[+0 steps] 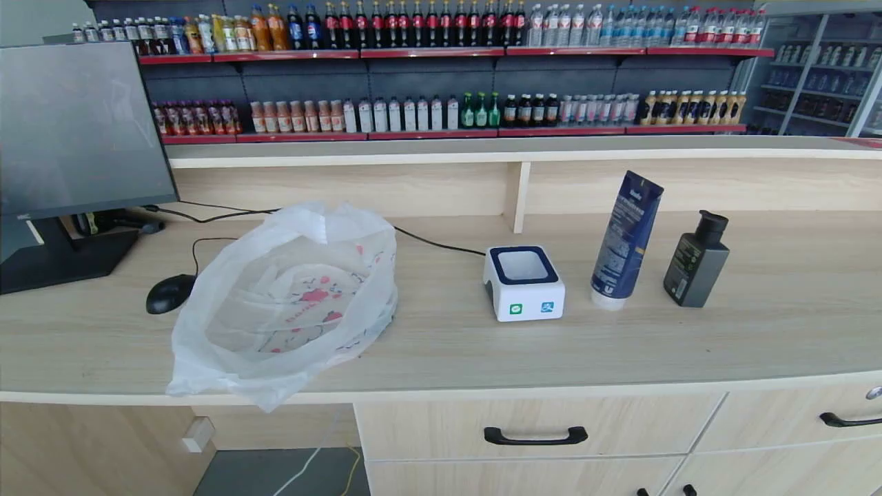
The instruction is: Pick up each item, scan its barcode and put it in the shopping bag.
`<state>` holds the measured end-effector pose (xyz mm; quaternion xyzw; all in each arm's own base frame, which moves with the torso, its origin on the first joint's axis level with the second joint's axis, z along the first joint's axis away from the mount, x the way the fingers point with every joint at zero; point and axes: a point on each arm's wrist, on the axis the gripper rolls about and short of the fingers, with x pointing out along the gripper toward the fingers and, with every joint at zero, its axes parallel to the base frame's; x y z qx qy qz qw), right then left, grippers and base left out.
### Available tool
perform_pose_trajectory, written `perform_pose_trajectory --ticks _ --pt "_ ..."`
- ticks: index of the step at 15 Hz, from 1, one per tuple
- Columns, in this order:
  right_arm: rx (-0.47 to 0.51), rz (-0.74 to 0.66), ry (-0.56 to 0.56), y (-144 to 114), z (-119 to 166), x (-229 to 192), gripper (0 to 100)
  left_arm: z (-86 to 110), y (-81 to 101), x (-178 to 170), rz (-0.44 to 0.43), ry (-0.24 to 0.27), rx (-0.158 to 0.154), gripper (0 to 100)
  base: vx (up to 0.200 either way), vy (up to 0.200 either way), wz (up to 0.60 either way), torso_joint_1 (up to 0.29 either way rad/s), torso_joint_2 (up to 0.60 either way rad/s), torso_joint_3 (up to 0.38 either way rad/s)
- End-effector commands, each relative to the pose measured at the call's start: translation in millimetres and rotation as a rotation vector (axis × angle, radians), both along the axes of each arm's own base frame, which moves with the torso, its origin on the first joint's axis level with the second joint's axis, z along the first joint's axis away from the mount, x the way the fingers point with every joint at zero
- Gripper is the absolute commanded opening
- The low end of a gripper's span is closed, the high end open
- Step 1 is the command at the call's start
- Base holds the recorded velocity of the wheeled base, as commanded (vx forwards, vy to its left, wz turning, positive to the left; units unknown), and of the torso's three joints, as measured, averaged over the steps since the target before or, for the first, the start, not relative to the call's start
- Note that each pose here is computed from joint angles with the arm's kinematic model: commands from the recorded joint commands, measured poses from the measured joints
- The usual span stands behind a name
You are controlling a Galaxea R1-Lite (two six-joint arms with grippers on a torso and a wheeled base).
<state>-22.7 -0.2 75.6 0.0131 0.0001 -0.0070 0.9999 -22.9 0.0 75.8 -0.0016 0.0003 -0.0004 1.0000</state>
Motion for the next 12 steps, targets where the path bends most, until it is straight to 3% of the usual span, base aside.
perform_pose_trajectory --ticks 1,12 --pt "0.000 0.000 0.000 0.0 0.1 0.0 100 0.0 0.0 0.0 0.001 -0.001 0.000 100 0.000 0.000 0.00 0.000 0.00 0.000" --pt "-0.026 0.005 0.003 0.1 -0.2 0.0 100 0.0 0.0 0.0 -0.001 -0.001 0.000 100 0.000 0.000 0.00 0.000 0.00 0.000"
